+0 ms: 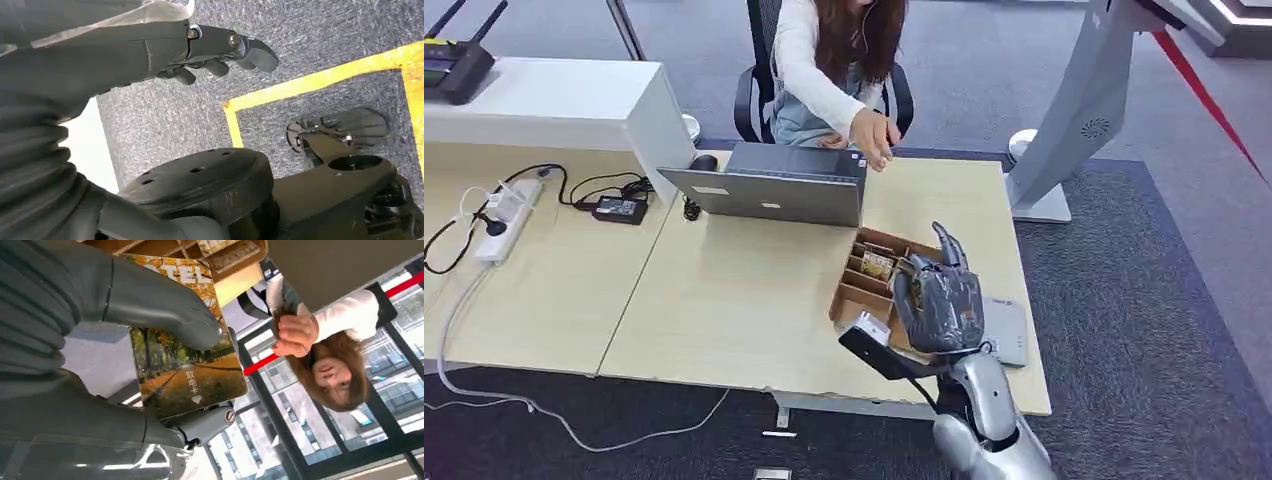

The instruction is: Pass the card to the sensor for recognition and then transmit it.

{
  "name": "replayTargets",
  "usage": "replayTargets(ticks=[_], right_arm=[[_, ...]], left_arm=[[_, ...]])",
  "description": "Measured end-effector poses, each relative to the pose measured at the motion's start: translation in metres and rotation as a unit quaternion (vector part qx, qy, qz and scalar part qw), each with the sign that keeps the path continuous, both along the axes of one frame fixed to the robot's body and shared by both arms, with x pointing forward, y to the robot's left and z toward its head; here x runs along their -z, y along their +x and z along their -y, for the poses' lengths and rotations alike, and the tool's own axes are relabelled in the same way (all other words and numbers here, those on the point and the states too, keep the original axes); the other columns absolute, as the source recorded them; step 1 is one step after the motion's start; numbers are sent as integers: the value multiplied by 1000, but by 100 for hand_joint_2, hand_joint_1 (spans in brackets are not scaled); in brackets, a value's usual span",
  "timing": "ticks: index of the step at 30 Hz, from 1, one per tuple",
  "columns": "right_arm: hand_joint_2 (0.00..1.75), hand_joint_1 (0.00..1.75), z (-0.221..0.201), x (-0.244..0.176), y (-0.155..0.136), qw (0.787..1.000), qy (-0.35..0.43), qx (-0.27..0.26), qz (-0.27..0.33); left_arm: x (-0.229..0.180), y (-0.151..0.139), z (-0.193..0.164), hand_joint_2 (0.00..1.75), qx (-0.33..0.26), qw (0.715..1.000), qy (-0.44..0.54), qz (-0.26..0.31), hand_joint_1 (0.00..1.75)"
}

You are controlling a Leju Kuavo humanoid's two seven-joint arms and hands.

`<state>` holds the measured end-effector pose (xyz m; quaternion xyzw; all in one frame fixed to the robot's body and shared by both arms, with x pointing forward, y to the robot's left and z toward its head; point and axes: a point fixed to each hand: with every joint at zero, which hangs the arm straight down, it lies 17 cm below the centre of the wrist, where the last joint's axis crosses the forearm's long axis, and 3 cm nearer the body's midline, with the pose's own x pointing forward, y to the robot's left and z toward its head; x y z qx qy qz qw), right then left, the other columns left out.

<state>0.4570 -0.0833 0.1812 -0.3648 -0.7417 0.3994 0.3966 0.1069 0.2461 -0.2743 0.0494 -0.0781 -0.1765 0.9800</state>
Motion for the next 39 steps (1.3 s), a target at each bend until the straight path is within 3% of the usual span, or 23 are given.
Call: replayTargets(ticks=[23,29,30,31,36,39], right_arm=[[175,166,-36,-94,15,998,-13,6,58],[175,155,-45,-116,24,998,-10,10,69],[175,148,-46,-119,26,997,-10,10,71],[175,127,-48,-121,28,997,-12,11,72],[175,110,-55,-126,41,997,-9,14,71],[175,86,-62,-126,44,998,-3,10,67]], left_arm=[[0,1,2,175,25,1000,-7,4,0],[-1,2,4,175,36,999,-9,9,0],[-1,3,4,175,37,999,-9,10,0],[-1,3,4,175,38,999,-10,10,0],[-1,3,5,175,39,999,-12,8,0],[-1,2,6,175,38,999,-14,6,0]])
